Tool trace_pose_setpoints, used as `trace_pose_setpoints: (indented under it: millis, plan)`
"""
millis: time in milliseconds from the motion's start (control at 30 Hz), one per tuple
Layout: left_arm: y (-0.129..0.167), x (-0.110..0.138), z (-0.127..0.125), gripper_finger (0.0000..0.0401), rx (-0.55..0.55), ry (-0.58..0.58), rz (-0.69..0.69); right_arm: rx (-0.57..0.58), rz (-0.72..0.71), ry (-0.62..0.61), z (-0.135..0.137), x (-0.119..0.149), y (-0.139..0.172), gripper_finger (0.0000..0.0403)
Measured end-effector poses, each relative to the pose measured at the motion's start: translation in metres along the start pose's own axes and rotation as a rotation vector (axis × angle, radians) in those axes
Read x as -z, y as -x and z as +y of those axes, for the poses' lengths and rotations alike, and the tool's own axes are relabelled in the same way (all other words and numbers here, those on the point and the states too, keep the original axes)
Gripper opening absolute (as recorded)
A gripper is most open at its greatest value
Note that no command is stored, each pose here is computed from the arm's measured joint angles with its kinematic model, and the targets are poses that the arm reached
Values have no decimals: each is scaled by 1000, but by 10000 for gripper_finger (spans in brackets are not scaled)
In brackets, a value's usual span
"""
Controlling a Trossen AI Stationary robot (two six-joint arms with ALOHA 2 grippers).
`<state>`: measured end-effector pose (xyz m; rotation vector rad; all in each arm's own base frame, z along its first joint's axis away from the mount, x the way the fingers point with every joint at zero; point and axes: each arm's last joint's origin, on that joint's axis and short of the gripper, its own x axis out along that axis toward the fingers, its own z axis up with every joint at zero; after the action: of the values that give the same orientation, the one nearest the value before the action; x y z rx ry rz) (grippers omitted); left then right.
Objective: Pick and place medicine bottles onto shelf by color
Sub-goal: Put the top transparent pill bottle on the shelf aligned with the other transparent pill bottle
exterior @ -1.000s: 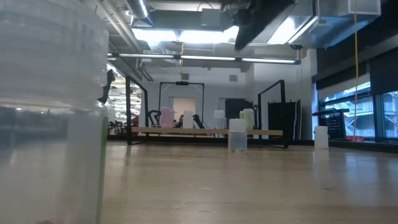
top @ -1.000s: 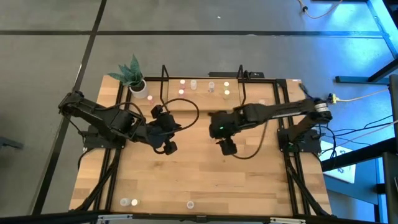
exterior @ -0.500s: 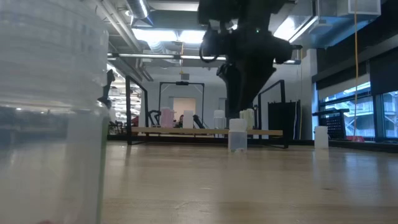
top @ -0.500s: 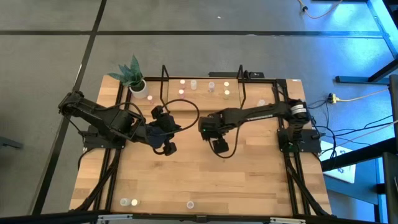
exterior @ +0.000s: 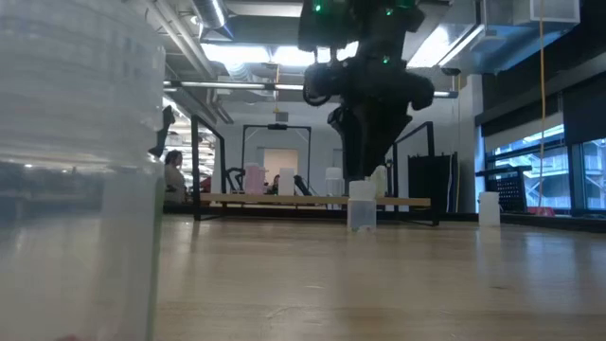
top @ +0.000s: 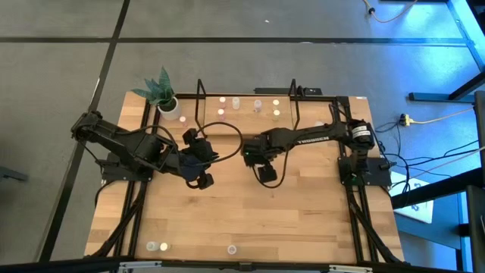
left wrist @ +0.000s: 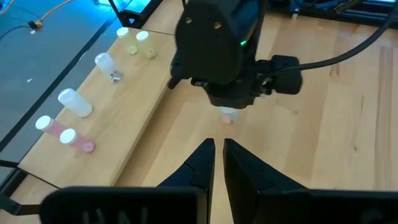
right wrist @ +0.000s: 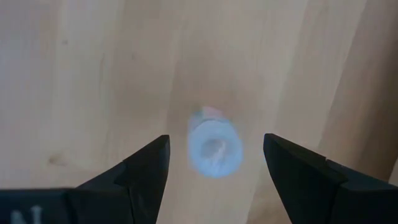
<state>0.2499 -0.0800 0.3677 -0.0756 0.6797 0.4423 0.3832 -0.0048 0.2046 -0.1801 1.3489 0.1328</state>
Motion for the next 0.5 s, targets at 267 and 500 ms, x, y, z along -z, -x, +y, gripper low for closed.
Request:
trace_pose_setpoints:
  millis: [267,500]
  plan:
    - [0,0,0,27,0,0,0,-38,30,-14,-5,4,-17,260]
    - [0,0,0,28,0,0,0,-43,52,-18,-2,16,-35,260]
